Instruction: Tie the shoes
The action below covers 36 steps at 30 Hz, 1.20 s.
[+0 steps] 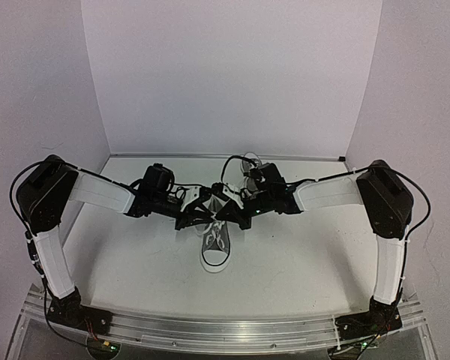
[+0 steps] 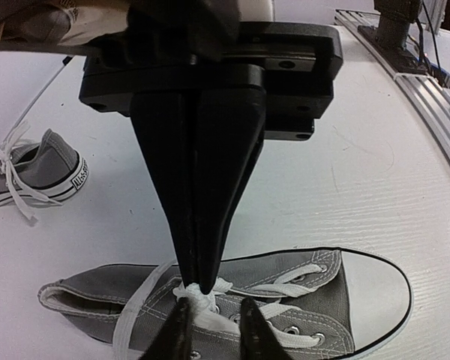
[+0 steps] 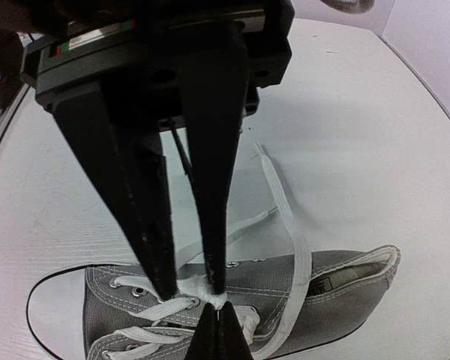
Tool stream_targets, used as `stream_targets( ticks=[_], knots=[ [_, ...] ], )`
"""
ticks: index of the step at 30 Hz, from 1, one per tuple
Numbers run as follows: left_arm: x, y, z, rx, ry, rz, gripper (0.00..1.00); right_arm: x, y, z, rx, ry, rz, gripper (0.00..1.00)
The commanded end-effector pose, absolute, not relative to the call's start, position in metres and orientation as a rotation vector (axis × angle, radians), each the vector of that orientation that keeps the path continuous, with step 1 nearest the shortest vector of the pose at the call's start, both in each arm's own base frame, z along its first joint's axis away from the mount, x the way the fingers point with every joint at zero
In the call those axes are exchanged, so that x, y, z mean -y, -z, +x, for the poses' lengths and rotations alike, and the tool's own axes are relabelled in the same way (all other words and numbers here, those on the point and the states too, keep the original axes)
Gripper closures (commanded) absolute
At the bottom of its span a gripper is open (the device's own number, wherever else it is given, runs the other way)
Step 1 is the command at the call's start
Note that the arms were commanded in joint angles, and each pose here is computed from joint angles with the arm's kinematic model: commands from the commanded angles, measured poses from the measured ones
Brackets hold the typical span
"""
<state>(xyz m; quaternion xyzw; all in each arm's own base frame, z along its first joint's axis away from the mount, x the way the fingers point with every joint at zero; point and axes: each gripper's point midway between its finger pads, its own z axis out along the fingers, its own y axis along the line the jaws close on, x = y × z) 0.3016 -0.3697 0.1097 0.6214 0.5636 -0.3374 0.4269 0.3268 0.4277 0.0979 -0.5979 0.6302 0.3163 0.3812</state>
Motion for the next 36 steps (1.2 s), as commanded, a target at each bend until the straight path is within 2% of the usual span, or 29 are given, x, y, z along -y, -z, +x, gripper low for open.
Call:
stream_targets(
  ticks=[1,11,18,23,28,36],
  knots=[
    [0.367,-0.127,0.32,-1.417,0.785,1.481,0.71,-0.435,-0.107,0.331,-1.612,-0.79,-1.502,1.0],
    [0.318,-0.125,0.349,-1.569,0.623,1.296,0.68,-0.431,-0.104,0.332,-1.658,-0.785,-1.46,1.0],
    [0.301,-0.095,0.372,-1.76,0.498,1.322,0.69,-0.43,-0.108,0.337,-1.669,-0.769,-1.433,1.0],
    [0.289,-0.066,0.394,-2.007,0.377,1.351,0.71,-0.428,-0.109,0.339,-1.682,-0.769,-1.419,1.0],
    [0.277,-0.042,0.386,-2.192,0.378,1.385,0.69,-0.428,-0.108,0.339,-1.684,-0.769,-1.416,1.0],
    [0.268,-0.023,0.376,-2.314,0.433,1.403,0.67,-0.429,-0.109,0.341,-1.681,-0.771,-1.413,1.0]
  ],
)
